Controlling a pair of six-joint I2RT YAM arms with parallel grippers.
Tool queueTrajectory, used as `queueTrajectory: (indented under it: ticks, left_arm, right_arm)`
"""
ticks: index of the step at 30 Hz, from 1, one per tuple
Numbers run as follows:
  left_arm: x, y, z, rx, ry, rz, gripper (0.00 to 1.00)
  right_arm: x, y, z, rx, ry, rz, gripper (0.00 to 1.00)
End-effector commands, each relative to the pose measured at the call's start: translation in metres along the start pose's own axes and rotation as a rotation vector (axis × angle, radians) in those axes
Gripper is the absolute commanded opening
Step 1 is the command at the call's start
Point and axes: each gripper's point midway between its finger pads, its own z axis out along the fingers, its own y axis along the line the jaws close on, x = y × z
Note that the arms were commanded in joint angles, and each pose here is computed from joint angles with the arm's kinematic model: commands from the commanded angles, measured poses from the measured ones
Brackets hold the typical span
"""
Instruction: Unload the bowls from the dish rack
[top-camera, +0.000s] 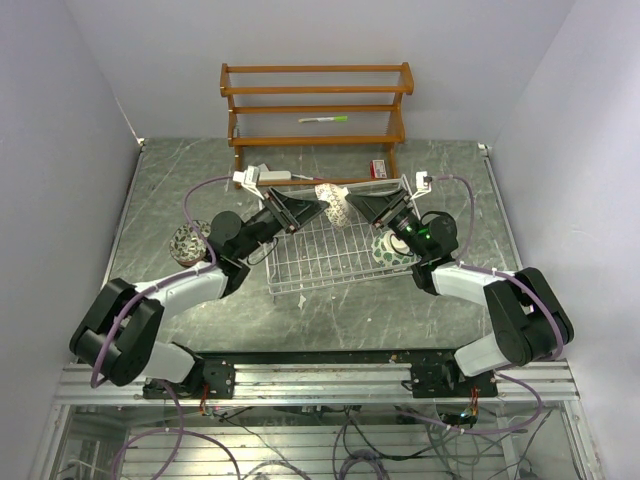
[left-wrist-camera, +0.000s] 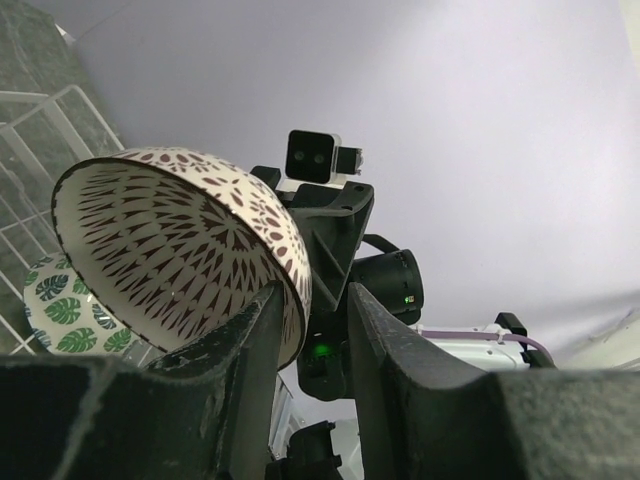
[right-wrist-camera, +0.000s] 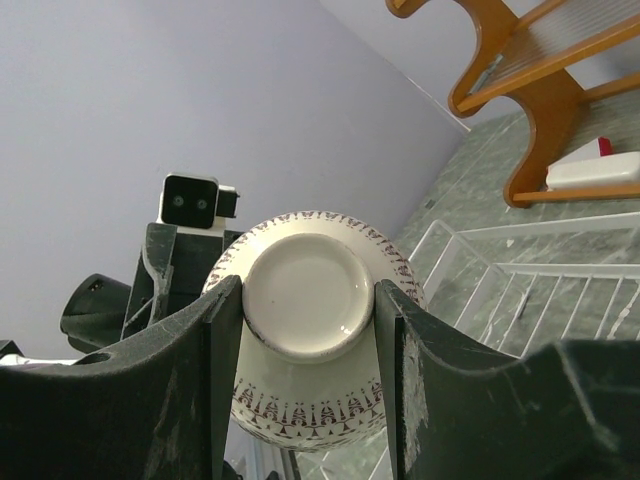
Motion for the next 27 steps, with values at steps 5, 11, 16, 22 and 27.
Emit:
queueTrajectory:
  ticks: [5,11,16,22,27]
  left_arm:
    - [-0.005,-0.027,0.012,0.109,-0.014,0.029,0.35]
    - [-0.002,-0.029,0.012,0.122,-0.007,0.021,0.18]
    - [-0.003,-0.03,0.01,0.12,-0.014,0.033,0.07]
    - [-0.004,-0.034,0.009,0.107,-0.008,0.071,0.07]
    - [-0.005,-0.037,0.005,0.075,-0.003,0.109,0.07]
  right_arm:
    - [-0.016,0.024,0.0,-0.081,-0.053,-0.036,0.0]
    - [-0.014,0.022,-0.002,-0.079,-0.051,-0.029,0.0]
    - [-0.013,0.02,-0.004,-0.078,-0.051,-0.023,0.0]
    - [-0.016,0.016,-0.009,-0.067,-0.063,-0.021,0.17]
    - [-0.02,0.011,-0.016,-0.063,-0.083,-0.013,0.43]
